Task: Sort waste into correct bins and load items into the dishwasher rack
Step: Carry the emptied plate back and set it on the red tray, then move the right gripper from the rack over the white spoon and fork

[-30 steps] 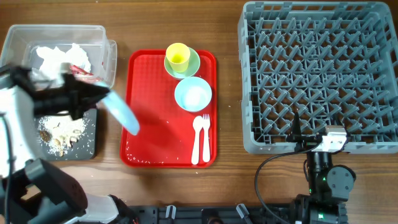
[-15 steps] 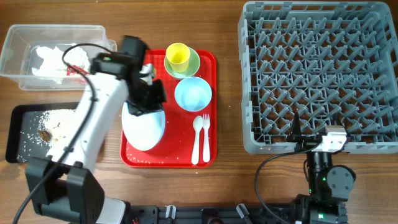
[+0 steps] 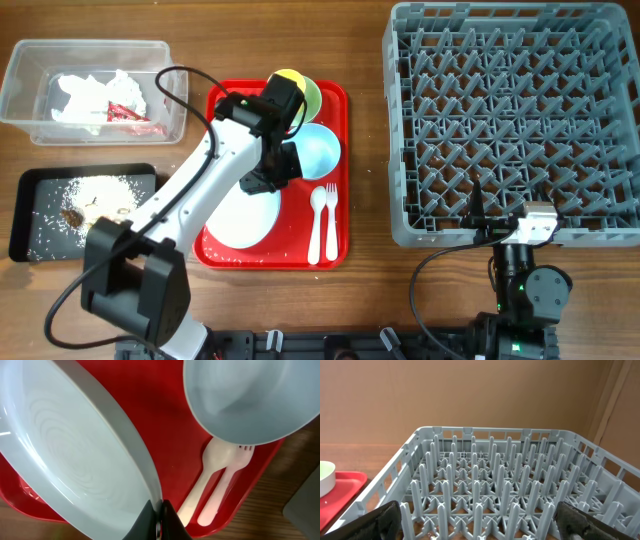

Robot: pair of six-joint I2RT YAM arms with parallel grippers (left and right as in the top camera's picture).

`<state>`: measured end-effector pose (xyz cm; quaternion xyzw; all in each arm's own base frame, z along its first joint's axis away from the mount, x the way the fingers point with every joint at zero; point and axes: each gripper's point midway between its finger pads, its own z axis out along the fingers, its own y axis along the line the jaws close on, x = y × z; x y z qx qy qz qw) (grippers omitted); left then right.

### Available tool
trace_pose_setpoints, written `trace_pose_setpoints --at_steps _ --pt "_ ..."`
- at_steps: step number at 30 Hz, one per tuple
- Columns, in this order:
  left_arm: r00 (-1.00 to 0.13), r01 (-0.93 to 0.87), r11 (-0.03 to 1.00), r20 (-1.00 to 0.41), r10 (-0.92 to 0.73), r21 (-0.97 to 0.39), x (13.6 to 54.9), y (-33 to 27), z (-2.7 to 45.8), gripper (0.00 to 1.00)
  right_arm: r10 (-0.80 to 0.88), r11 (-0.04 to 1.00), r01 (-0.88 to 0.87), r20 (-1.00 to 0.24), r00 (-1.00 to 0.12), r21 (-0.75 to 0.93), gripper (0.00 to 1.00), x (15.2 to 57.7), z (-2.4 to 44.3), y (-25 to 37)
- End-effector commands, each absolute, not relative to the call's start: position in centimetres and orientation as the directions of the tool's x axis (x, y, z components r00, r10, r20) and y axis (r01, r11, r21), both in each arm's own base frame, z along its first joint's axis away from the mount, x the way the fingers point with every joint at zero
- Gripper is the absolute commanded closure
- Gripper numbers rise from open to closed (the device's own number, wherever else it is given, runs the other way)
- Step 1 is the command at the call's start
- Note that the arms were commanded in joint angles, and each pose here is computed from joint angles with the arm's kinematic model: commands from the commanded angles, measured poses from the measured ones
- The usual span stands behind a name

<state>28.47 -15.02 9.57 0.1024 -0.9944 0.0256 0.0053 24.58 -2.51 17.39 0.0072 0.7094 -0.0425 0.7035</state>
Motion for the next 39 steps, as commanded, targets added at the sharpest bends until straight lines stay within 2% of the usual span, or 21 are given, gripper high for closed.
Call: trace_pose_setpoints --at_steps 1,3,5,7,10,13,17,19,20,22,24,27,29,31,35,39 --pt "-0.975 -0.221 0.975 0.023 -0.22 -0.013 28.2 -14.5 8.4 0.8 -0.059 0.995 0.076 -0.998 -0.01 -0.06 0.0 24.6 17.4 -2.6" --pt "-0.975 -0.221 0.975 0.026 -0.22 -0.011 28.1 -14.4 8.3 0.63 -0.059 0.995 0.076 -0.998 -0.01 -0.06 0.0 24.6 17.4 -2.6" --pt "-0.975 -0.22 0.975 0.02 -0.22 -0.015 28.3 -14.5 8.3 0.37 -0.059 0.995 0.076 -0.998 -0.01 -0.06 0.0 24.6 17.4 -2.6" --pt "-0.976 -0.22 0.975 0.009 -0.22 -0.024 28.6 -14.7 8.3 0.26 -0.059 0.995 0.076 -0.998 -0.01 -0.06 0.0 24.6 17.4 -2.6" --pt "-0.972 -0.232 0.971 -0.03 -0.234 -0.062 29.9 -14.9 8.9 0.25 -0.059 0.995 0.076 -0.998 -0.01 -0.06 0.0 24.6 17.4 -2.6" --pt "-0.956 -0.278 0.95 -0.05 -0.288 -0.144 31.6 -14.4 11.6 0.26 -0.06 0.995 0.076 -0.998 -0.01 -0.06 0.0 24.6 17.4 -2.6" --pt "-0.891 -0.395 0.891 -0.144 -0.431 -0.223 34.1 -9.8 15.9 0.25 -0.059 0.995 0.076 -0.998 -0.01 -0.06 0.0 24.6 17.4 -2.6" --pt "-0.818 -0.5 0.829 -0.179 -0.547 -0.25 34.9 -5.1 17.4 0.14 -0.06 0.995 0.076 -0.998 -0.01 -0.06 0.0 24.6 17.4 -2.6" --pt "-0.795 -0.529 0.81 -0.185 -0.577 -0.254 35.0 -3.8 17.7 0.0 -0.083 0.993 0.089 -0.997 -0.005 -0.083 0.0 24.6 17.6 -2.8" --pt "-0.721 -0.617 0.743 -0.192 -0.666 -0.26 35.2 0.3 18.0 0.0 -0.139 0.985 0.101 -0.99 0.005 -0.138 0.0 24.5 18.0 -3.0" --pt "-0.637 -0.703 0.664 -0.188 -0.747 -0.257 34.9 4.5 17.8 0.0 -0.126 0.99 0.074 -0.984 0.122 -0.118 0.0 24.4 20.7 -2.3" --pt "-0.525 -0.787 0.559 -0.192 -0.829 -0.26 34.4 9.5 17.5 0.0 -0.061 0.991 -0.096 -0.948 0.312 -0.095 0.0 23.3 25.1 0.9" --pt "-0.474 -0.82 0.509 -0.188 -0.86 -0.262 33.7 11.6 17.5 0.0 -0.064 0.979 -0.138 -0.865 0.498 -0.151 0.0 21.2 29.5 2.2" --pt "-0.423 -0.848 0.46 -0.189 -0.886 -0.262 33.0 13.5 17.5 0.0 0.019 0.947 -0.257 -0.764 0.645 -0.193 0.0 17.8 33.1 4.6" --pt "-0.375 -0.869 0.418 -0.199 -0.905 -0.264 32.4 15.3 17.6 0.0 0.123 0.924 -0.331 -0.67 0.732 -0.193 0.0 14.7 35.8 5.5" --pt "-0.342 -0.862 0.408 -0.248 -0.906 -0.302 33.4 16.8 18.2 0.0 0.129 0.918 -0.324 -0.599 0.79 -0.229 0.0 12.9 38.6 5.8"
